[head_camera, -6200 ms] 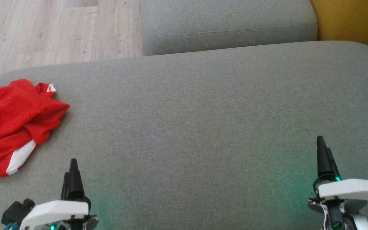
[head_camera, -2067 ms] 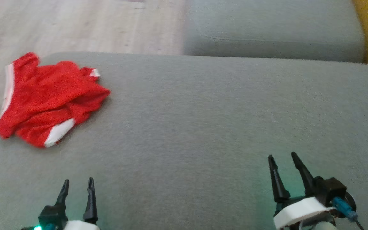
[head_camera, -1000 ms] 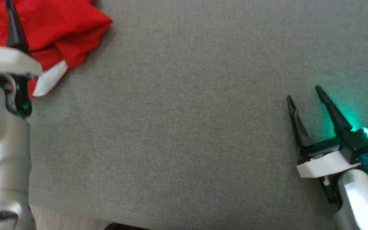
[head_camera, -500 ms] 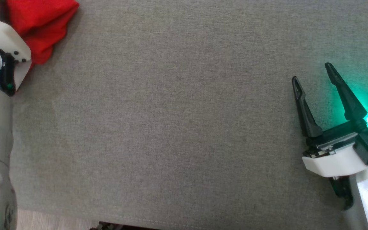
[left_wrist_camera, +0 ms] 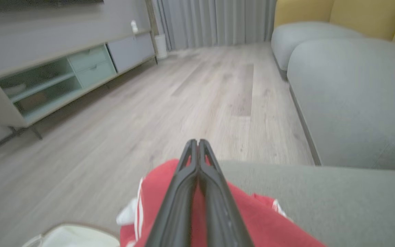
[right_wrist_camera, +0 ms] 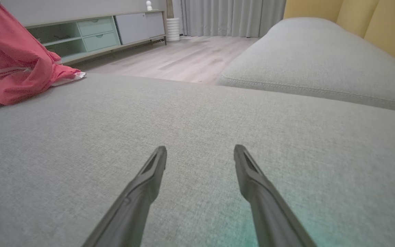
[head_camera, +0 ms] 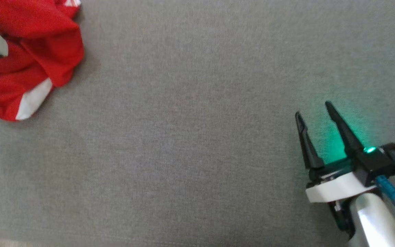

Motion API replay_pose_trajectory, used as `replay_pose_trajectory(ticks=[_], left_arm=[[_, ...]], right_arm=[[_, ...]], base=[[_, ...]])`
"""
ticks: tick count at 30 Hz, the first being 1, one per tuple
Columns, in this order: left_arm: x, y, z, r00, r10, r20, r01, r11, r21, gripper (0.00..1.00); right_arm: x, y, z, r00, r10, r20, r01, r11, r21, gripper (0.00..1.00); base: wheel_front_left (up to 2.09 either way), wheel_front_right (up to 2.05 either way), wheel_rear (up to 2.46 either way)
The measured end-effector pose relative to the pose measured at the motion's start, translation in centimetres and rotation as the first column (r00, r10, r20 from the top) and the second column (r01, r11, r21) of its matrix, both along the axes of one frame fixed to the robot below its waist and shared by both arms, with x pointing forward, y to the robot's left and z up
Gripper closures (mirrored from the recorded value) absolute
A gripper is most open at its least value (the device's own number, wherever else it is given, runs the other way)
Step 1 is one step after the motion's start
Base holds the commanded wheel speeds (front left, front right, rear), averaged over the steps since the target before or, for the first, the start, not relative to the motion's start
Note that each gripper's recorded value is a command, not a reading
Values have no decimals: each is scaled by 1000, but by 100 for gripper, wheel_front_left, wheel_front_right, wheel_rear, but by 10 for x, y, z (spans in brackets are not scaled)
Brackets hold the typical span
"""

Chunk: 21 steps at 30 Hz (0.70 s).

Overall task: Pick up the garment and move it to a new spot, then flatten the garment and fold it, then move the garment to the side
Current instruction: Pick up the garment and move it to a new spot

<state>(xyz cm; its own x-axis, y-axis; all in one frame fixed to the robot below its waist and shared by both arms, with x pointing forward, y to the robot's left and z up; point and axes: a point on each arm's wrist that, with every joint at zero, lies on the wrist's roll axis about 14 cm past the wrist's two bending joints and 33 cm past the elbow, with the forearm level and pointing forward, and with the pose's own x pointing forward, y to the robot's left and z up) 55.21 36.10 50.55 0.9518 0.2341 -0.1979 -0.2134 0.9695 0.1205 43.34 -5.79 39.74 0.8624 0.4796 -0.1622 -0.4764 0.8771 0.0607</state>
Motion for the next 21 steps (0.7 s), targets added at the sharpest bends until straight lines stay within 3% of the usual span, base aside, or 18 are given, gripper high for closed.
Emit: replay_pose_trajectory(ticks=[5,6,10,12,15,16,21], left_arm=[[7,-39,82,976,-131,177,126,991,35,100],[5,-66,116,948,-209,240,205,978,43,100],[-18,-124,158,873,-374,313,384,923,32,100],[-34,-155,168,827,-454,332,482,876,-3,100],[-56,-207,175,739,-576,350,632,772,-65,100],[-56,-207,175,739,-576,350,632,772,-65,100],[-94,-295,178,574,-730,371,811,571,-130,100]], right_arm=[[-16,3,18,1000,-11,16,11,1000,19,0],[-22,2,26,999,-20,25,19,999,26,0],[-31,0,49,997,-39,73,35,998,48,0],[-35,-2,60,994,-53,97,48,997,59,0],[-40,-11,70,989,-88,120,80,994,71,0],[-40,-11,70,989,-88,120,80,994,71,0],[-46,-32,79,977,-167,132,156,984,91,0]], base=[[0,0,0],[0,0,0],[0,0,0],[0,0,0],[0,0,0],[0,0,0],[0,0,0]])
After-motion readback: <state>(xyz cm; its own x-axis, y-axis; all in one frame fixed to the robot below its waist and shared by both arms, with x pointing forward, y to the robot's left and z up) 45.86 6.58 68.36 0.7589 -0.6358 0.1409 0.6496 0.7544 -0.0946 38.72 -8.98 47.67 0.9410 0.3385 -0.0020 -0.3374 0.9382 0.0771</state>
